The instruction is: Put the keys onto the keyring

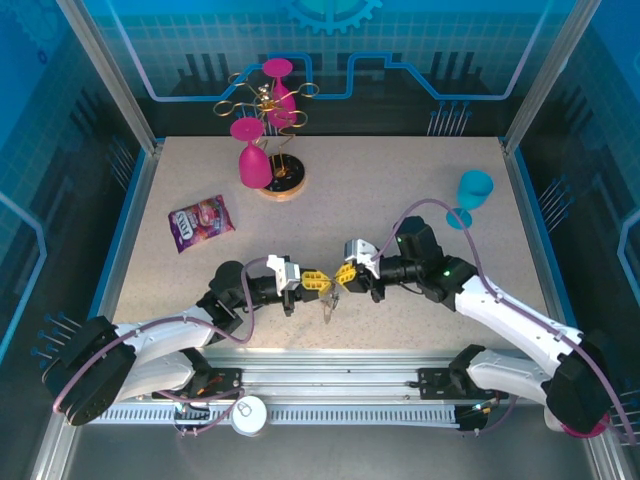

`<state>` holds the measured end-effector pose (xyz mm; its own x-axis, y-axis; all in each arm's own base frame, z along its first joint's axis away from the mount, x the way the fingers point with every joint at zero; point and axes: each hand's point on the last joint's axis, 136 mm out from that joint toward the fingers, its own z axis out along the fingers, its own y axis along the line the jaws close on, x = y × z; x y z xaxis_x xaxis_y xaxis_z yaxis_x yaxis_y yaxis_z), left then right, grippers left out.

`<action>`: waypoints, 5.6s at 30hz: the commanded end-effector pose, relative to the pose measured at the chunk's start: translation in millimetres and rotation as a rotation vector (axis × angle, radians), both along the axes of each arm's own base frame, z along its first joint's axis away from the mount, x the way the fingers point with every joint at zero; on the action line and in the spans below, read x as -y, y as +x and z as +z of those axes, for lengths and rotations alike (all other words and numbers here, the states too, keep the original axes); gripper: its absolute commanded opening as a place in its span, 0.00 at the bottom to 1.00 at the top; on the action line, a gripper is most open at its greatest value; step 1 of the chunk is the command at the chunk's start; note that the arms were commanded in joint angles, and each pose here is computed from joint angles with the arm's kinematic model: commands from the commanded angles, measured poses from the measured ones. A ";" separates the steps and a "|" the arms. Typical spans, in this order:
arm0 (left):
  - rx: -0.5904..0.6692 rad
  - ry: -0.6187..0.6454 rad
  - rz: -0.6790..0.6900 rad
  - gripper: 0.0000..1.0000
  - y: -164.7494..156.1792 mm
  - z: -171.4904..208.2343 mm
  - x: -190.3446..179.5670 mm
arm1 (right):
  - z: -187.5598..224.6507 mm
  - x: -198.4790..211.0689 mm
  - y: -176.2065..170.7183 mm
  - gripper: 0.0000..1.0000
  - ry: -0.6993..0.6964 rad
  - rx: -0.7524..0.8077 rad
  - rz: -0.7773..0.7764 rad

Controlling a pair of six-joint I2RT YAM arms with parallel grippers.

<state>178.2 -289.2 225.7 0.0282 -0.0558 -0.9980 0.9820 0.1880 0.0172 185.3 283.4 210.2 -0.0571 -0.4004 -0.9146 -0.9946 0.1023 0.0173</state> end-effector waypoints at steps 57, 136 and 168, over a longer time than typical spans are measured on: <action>0.053 -0.064 -0.006 0.00 -0.8 18.2 -1.8 | 22.0 -3.6 -19.4 0.21 0.090 -0.008 0.092; 0.079 0.021 0.024 0.00 -0.3 13.6 -5.6 | 1.0 -24.3 -19.5 0.11 -0.040 0.039 0.078; 0.068 -0.035 0.051 0.00 4.4 19.9 -8.2 | 15.1 -16.4 -9.6 0.23 0.034 0.221 -0.052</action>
<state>183.9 -282.4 233.1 0.0677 -0.0423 -0.9968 0.9694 0.2392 0.0556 179.0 294.1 216.1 0.0915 -0.4095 -0.9077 -0.9729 0.1577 -0.1692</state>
